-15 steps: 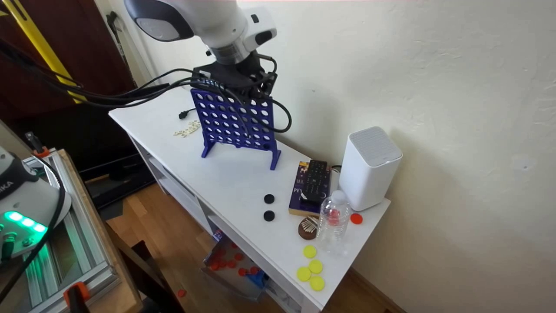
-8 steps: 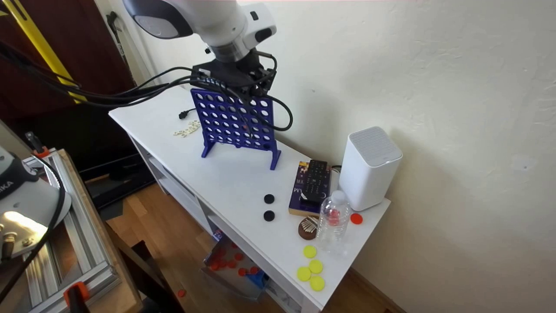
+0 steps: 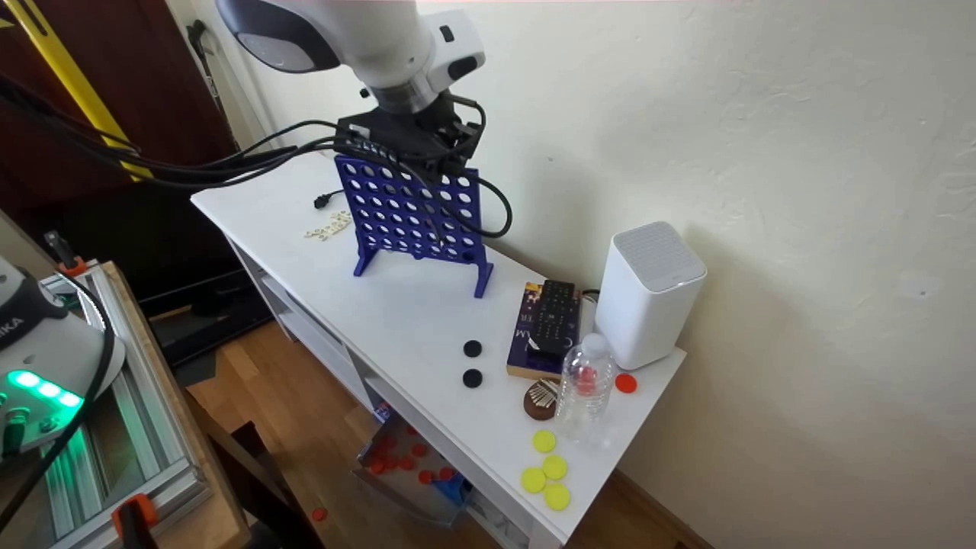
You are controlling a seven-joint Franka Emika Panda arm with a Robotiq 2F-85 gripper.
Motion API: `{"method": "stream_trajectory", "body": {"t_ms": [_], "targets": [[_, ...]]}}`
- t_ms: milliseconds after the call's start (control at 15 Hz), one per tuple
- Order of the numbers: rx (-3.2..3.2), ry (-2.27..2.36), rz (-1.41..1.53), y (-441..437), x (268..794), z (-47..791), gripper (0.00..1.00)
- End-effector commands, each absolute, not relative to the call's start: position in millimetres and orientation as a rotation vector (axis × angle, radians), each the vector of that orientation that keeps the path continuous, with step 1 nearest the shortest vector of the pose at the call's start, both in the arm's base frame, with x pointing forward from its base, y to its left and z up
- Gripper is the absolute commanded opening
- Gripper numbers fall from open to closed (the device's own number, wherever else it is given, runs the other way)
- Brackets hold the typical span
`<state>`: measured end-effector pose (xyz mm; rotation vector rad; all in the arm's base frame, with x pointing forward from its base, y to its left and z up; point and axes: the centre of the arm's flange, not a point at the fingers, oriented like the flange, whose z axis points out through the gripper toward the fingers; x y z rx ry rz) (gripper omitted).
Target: Put one black chip in the blue gameboard.
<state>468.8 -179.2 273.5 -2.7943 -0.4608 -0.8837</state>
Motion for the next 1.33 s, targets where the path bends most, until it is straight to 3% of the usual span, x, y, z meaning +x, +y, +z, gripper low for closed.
{"method": "stream_trajectory", "body": {"t_ms": [0,667,733,1133,1200,1267], "targets": [[-2.753,-0.458,-0.899,-181.6,462.0,269.7,0.09],[-2.676,-0.342,-0.948,-187.0,468.0,271.0,0.09],[-2.703,-0.373,-0.925,-186.3,467.7,267.2,0.34],[-2.688,-0.356,-0.931,-187.0,468.4,267.0,0.34],[-2.673,-0.359,-0.927,-187.4,469.6,267.2,0.09],[-2.677,-0.358,-0.938,-189.0,471.4,267.4,0.09]]}}
